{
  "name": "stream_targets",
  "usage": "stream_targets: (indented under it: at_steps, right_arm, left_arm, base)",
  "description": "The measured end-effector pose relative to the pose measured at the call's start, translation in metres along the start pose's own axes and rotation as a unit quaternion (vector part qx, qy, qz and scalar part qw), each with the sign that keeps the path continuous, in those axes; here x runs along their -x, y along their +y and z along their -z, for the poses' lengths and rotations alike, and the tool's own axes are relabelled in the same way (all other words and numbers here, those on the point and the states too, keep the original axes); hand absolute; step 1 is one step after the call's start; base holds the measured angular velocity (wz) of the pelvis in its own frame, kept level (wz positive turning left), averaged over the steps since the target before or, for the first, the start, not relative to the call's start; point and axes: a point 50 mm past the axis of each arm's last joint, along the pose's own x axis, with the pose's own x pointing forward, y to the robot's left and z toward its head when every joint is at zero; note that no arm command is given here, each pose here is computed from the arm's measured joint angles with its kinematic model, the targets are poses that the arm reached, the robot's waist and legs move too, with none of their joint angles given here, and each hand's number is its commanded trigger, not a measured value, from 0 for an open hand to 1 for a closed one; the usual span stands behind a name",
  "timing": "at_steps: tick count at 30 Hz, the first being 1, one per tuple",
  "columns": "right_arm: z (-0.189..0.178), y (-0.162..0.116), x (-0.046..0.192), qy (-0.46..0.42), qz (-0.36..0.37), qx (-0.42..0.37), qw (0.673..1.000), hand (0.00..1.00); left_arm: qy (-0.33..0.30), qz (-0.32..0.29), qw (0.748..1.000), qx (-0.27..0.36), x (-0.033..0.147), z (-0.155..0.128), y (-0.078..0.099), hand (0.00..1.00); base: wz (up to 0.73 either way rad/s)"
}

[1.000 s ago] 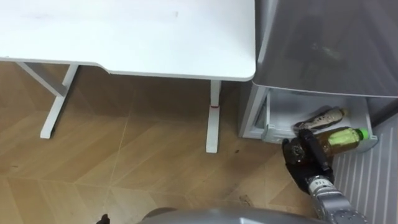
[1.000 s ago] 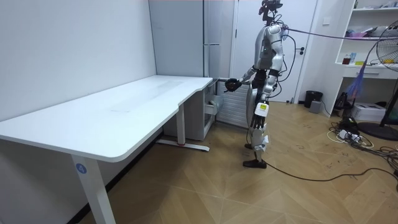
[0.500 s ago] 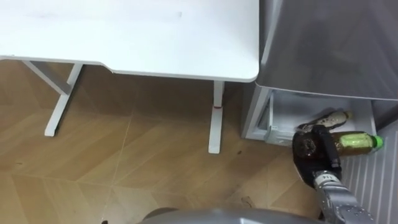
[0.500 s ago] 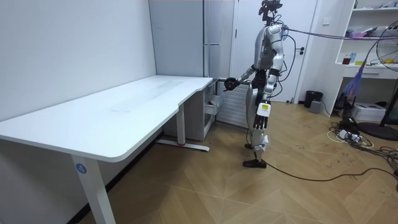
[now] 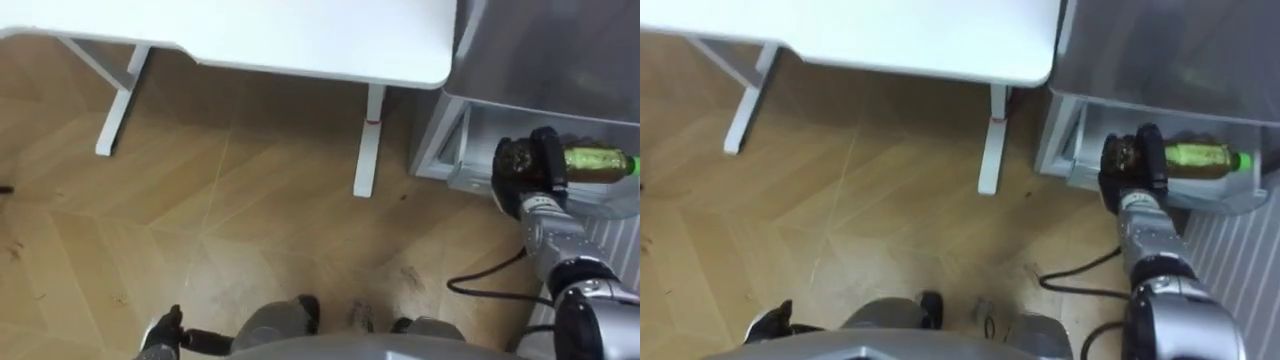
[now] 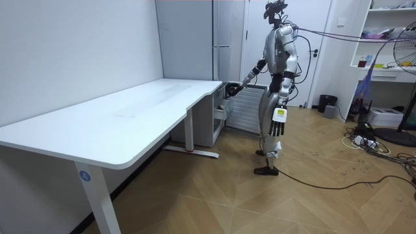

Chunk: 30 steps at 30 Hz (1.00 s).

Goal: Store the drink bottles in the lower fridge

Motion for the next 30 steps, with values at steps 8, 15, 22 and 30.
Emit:
stream_targets:
  at_steps: [8, 15, 22, 30]
  right_arm:
    - [-0.013, 0.040, -0.007, -0.004, -0.030, 0.025, 0.999, 1.00]
    - [-0.036, 0.088, -0.007, -0.032, -0.070, 0.044, 0.996, 1.00]
    - [-0.043, 0.085, -0.007, -0.041, -0.050, 0.085, 0.994, 1.00]
    - [-0.052, 0.100, -0.005, -0.054, -0.052, 0.092, 0.993, 0.00]
  left_arm:
    - [-0.028, 0.002, 0.999, -0.039, -0.003, -0.023, 0.005, 0.00]
    - [-0.036, -0.011, 0.998, -0.046, -0.005, -0.031, 0.017, 0.00]
    - [-0.043, -0.005, 0.997, -0.056, -0.004, -0.031, 0.016, 0.00]
    - [-0.055, -0.001, 0.998, -0.027, -0.004, -0.034, 0.015, 0.00]
  base:
    - [0.12]
    - [0.05]
    - [-0.02]
    - [0.01]
